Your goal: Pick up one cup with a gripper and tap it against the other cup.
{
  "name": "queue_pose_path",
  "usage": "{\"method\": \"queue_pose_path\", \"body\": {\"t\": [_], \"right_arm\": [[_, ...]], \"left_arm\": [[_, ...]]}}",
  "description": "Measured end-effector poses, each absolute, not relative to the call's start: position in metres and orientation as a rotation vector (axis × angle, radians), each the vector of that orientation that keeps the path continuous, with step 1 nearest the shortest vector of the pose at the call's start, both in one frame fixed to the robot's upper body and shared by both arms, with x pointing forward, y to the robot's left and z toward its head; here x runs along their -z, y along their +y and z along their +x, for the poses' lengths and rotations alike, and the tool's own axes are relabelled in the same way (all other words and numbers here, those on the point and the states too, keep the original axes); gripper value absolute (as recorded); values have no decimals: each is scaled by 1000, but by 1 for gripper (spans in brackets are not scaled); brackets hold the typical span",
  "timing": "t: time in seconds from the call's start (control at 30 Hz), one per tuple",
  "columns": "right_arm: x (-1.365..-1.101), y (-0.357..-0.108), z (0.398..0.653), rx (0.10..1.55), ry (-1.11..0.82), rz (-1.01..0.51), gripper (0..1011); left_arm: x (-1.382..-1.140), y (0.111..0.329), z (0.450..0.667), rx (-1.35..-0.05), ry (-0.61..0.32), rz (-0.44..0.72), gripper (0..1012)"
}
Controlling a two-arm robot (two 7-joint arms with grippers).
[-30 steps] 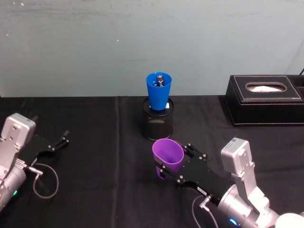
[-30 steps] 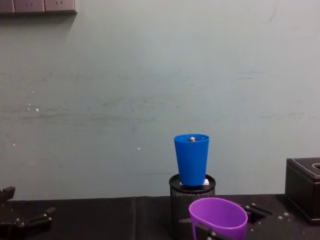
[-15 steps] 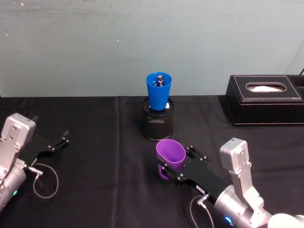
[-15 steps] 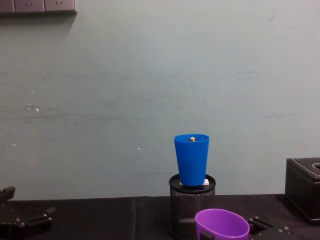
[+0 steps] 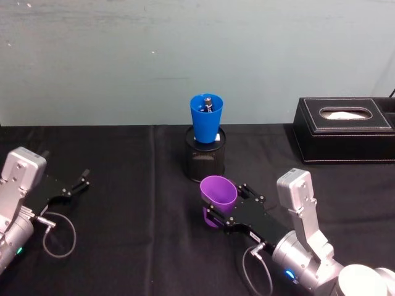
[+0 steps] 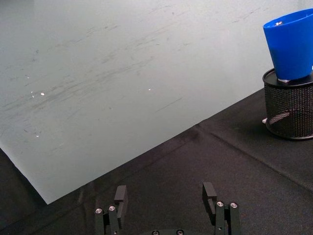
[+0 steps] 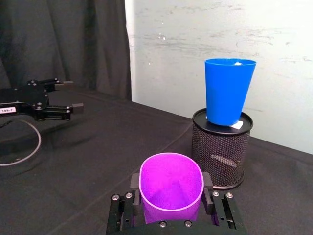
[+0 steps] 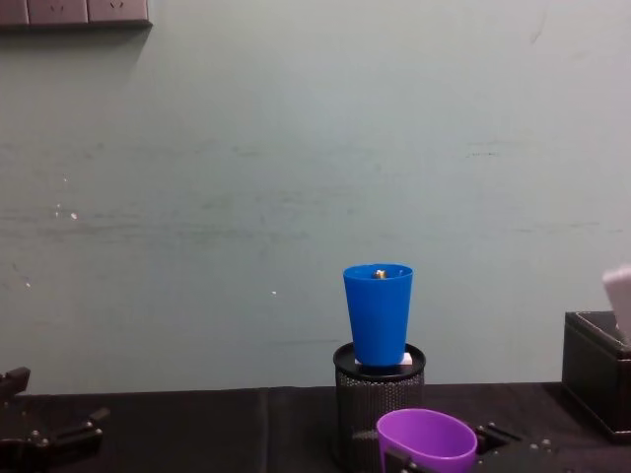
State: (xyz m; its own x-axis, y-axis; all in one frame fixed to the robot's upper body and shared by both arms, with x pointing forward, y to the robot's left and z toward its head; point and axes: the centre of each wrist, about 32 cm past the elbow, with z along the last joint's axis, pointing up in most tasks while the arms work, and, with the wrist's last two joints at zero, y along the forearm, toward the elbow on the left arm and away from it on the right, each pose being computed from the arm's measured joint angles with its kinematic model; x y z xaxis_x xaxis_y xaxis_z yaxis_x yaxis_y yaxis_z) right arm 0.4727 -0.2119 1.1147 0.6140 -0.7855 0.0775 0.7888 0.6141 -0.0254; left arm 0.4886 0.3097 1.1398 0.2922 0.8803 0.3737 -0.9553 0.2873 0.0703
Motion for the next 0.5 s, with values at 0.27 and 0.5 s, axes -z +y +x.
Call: {"method": "queue_pose_path", "body": {"t": [0.27,0.5], "right_arm": [[-1111,-210,480,908,-53,-64,718],[-1105,-210,483,909,-42,-60,718]], "left_arm": [[-1140,310,489,-1248,-285,304,1000],[-1140,310,489,-1248,-285,304,1000]]}}
